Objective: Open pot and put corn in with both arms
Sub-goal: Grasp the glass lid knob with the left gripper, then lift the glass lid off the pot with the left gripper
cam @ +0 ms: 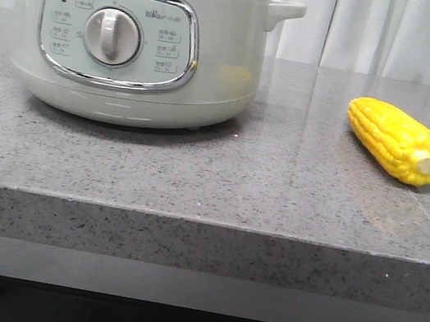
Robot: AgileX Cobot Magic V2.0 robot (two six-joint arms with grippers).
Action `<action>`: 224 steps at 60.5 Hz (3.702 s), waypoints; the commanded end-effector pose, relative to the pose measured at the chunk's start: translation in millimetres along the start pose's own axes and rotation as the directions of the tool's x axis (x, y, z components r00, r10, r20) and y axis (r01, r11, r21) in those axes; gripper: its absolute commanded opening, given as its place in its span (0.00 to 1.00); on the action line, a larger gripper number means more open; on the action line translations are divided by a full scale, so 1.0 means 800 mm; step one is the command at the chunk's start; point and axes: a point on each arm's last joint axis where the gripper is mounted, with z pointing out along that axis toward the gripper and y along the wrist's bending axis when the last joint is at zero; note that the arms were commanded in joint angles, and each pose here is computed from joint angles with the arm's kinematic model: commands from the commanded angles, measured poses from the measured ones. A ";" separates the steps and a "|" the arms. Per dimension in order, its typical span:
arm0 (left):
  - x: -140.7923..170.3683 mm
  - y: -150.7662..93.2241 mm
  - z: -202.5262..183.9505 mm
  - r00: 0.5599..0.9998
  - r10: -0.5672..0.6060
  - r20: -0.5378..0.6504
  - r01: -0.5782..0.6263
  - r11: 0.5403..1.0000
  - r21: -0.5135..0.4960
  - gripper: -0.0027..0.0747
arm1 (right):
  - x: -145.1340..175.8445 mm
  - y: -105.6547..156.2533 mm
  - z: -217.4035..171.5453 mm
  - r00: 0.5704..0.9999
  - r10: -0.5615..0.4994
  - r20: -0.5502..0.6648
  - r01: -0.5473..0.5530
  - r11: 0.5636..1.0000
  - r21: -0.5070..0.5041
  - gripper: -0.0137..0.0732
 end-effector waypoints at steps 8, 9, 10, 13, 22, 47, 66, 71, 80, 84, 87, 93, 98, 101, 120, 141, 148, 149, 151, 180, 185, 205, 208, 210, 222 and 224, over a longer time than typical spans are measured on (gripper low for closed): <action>-0.072 -0.035 0.042 0.991 0.027 -0.134 -0.008 0.990 0.140 0.83 | -0.020 -0.003 -0.001 0.996 -0.017 0.088 0.015 1.000 0.023 0.83; -0.077 -0.040 0.047 0.988 0.035 -0.150 -0.012 0.988 0.156 0.83 | -0.020 -0.003 -0.001 0.996 -0.017 0.088 0.015 1.000 0.023 0.83; -0.081 -0.043 0.051 0.986 0.041 -0.159 -0.014 0.986 0.167 0.83 | -0.020 -0.003 -0.001 0.996 -0.017 0.087 0.015 1.000 0.023 0.83; -0.095 -0.057 0.062 0.982 0.062 -0.177 -0.023 0.977 0.211 0.83 | -0.020 -0.003 -0.001 0.996 -0.017 0.085 0.016 1.000 0.023 0.83; -0.120 -0.101 0.105 0.968 0.117 -0.221 -0.042 0.947 0.317 0.83 | -0.019 -0.003 -0.001 0.997 -0.017 0.078 0.016 1.000 0.021 0.83; -0.152 -0.191 0.228 0.917 0.212 -0.339 -0.053 0.904 0.424 0.83 | -0.019 -0.003 -0.001 0.997 -0.017 0.076 0.016 1.000 0.021 0.83; -0.133 -0.207 0.275 0.887 0.225 -0.404 -0.035 0.904 0.426 0.83 | -0.019 -0.003 -0.001 0.997 -0.017 0.076 0.016 1.000 0.021 0.83; -0.131 -0.208 0.278 0.883 0.236 -0.406 -0.044 0.902 0.430 0.83 | -0.019 -0.003 -0.001 0.997 -0.017 0.076 0.016 1.000 0.021 0.83; -0.131 -0.208 0.278 0.884 0.244 -0.398 -0.053 0.899 0.434 0.74 | -0.019 -0.003 -0.001 0.997 -0.017 0.077 0.016 1.000 0.021 0.83; -0.131 -0.208 0.278 0.884 0.245 -0.397 -0.054 0.899 0.434 0.62 | -0.019 -0.003 -0.001 0.997 -0.017 0.077 0.016 1.000 0.021 0.83; -0.131 -0.208 0.278 0.884 0.245 -0.397 -0.054 0.899 0.434 0.53 | -0.019 -0.003 -0.001 0.997 -0.017 0.077 0.016 1.000 0.021 0.83; -0.131 -0.208 0.278 0.884 0.245 -0.397 -0.054 0.899 0.434 0.37 | -0.019 -0.003 -0.001 0.997 -0.017 0.077 0.016 1.000 0.021 0.83; -0.131 -0.208 0.279 0.885 0.244 -0.396 -0.054 0.899 0.434 0.27 | -0.019 -0.003 -0.001 0.997 -0.017 0.077 0.016 1.000 0.021 0.83; -0.131 -0.208 0.279 0.885 0.244 -0.396 -0.054 0.899 0.434 0.23 | -0.019 -0.003 -0.001 0.997 -0.017 0.077 0.016 1.000 0.021 0.83; -0.162 -0.207 0.259 0.916 0.235 -0.326 -0.070 0.891 0.448 0.19 | -0.019 -0.003 -0.001 0.997 -0.017 0.077 0.016 1.000 0.021 0.83; -0.195 -0.200 0.218 0.928 0.249 -0.277 -0.096 0.879 0.467 0.19 | -0.019 -0.003 -0.001 0.997 -0.017 0.076 0.016 1.000 0.021 0.83; -0.196 -0.194 0.202 0.921 0.263 -0.288 -0.103 0.876 0.471 0.19 | -0.019 -0.003 -0.001 0.997 -0.017 0.076 0.016 1.000 0.021 0.83; -0.196 -0.193 0.200 0.920 0.266 -0.288 -0.105 0.876 0.471 0.19 | -0.019 -0.003 -0.001 0.997 -0.017 0.076 0.016 1.000 0.021 0.83; -0.194 -0.191 0.195 0.918 0.276 -0.286 -0.115 0.873 0.474 0.19 | -0.019 -0.003 -0.001 0.997 -0.017 0.076 0.016 1.000 0.021 0.83; -0.117 -0.135 0.061 0.945 0.251 -0.212 -0.116 0.858 0.501 0.19 | -0.019 -0.003 -0.001 0.997 -0.017 0.075 0.016 1.000 0.021 0.83; -0.100 -0.123 0.042 0.943 0.248 -0.222 -0.108 0.858 0.502 0.19 | -0.019 -0.003 0.000 0.997 -0.017 0.071 0.015 1.000 0.020 0.83; -0.038 -0.079 -0.028 0.950 0.233 -0.206 -0.099 0.855 0.509 0.19 | -0.013 -0.004 0.026 1.000 -0.011 -0.012 0.011 1.000 0.016 0.83; -0.033 -0.074 -0.037 0.954 0.226 -0.195 -0.097 0.854 0.512 0.19 | -0.011 -0.005 0.032 1.000 -0.009 -0.029 0.009 1.000 0.016 0.83; -0.030 -0.071 -0.042 0.957 0.222 -0.188 -0.097 0.853 0.513 0.19 | -0.010 -0.005 0.038 0.999 0.000 -0.041 0.000 1.000 0.014 0.83; -0.027 -0.066 -0.053 0.963 0.213 -0.165 -0.100 0.851 0.516 0.19 | 0.006 0.001 0.086 0.979 0.066 -0.191 -0.073 0.997 -0.031 0.83; -0.027 -0.066 -0.053 0.963 0.213 -0.165 -0.100 0.851 0.516 0.19 | 0.009 0.002 0.098 0.973 0.068 -0.219 -0.078 0.996 -0.034 0.83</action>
